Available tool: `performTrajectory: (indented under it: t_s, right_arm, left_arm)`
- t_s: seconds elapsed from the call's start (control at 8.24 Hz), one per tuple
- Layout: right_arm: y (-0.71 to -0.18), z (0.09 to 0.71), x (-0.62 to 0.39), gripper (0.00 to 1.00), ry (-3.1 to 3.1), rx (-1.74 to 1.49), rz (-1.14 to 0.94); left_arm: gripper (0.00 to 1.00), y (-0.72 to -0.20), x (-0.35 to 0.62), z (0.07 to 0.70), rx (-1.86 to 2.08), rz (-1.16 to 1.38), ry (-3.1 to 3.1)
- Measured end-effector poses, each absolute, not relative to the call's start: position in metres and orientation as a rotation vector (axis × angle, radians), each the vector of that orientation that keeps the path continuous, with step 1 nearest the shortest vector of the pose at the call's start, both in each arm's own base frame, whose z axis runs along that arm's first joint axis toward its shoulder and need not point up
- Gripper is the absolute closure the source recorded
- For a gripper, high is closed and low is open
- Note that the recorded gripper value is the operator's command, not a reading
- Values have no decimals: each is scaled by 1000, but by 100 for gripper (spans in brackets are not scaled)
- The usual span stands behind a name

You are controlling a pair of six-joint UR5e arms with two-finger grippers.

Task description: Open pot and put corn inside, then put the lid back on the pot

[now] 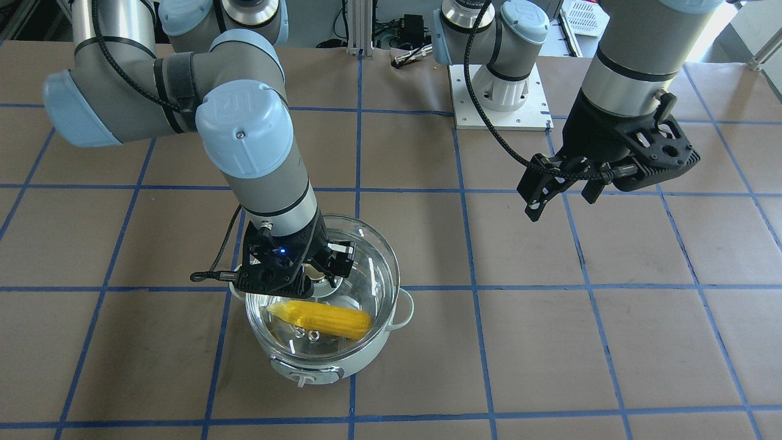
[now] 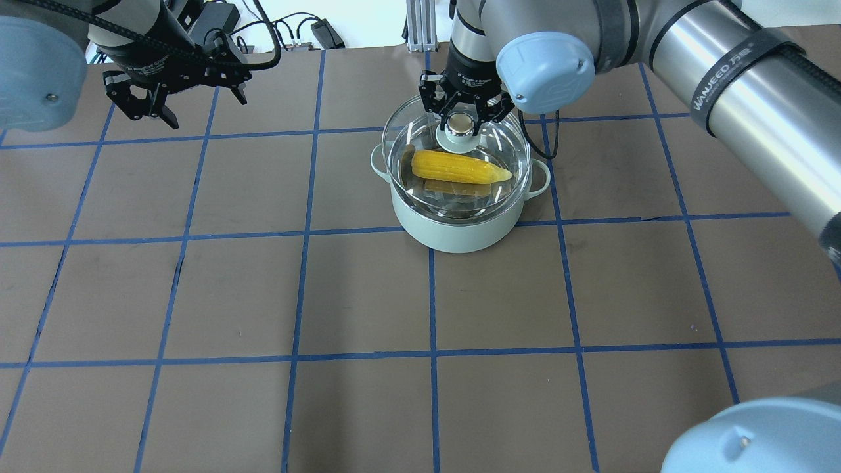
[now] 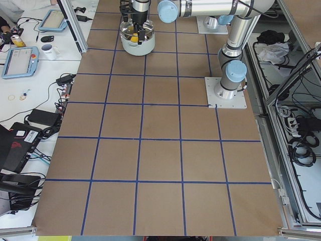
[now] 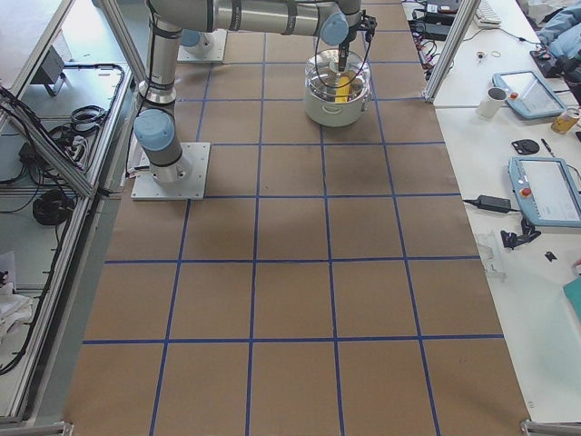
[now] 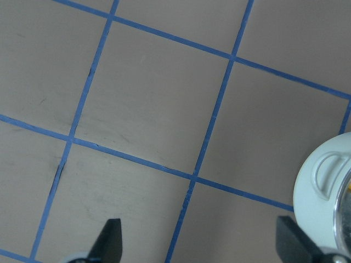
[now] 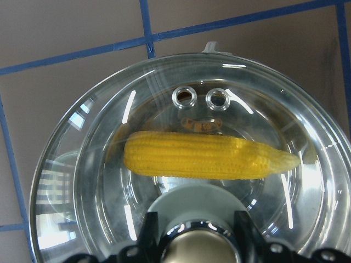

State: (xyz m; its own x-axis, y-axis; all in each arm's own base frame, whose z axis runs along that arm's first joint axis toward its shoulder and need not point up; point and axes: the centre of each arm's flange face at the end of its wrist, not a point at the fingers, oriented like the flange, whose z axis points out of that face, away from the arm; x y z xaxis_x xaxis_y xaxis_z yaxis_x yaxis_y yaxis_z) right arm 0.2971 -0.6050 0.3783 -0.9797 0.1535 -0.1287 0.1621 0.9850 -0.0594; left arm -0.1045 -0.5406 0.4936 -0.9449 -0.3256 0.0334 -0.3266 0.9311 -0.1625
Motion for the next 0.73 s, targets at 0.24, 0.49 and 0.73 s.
performTrajectory:
  t_s: [0.24, 0.49, 0.73]
  right_arm:
    - [-603, 369, 298, 90, 3009, 252, -100]
    - [-602, 364, 298, 90, 3014, 245, -90]
    - [-602, 361, 298, 89, 3017, 239, -85]
  left_arm:
    - [0, -539, -100, 494, 282, 255, -3176]
    - [0, -539, -108, 491, 148, 242, -3210]
    - [0, -534, -135, 488, 52, 237, -3205]
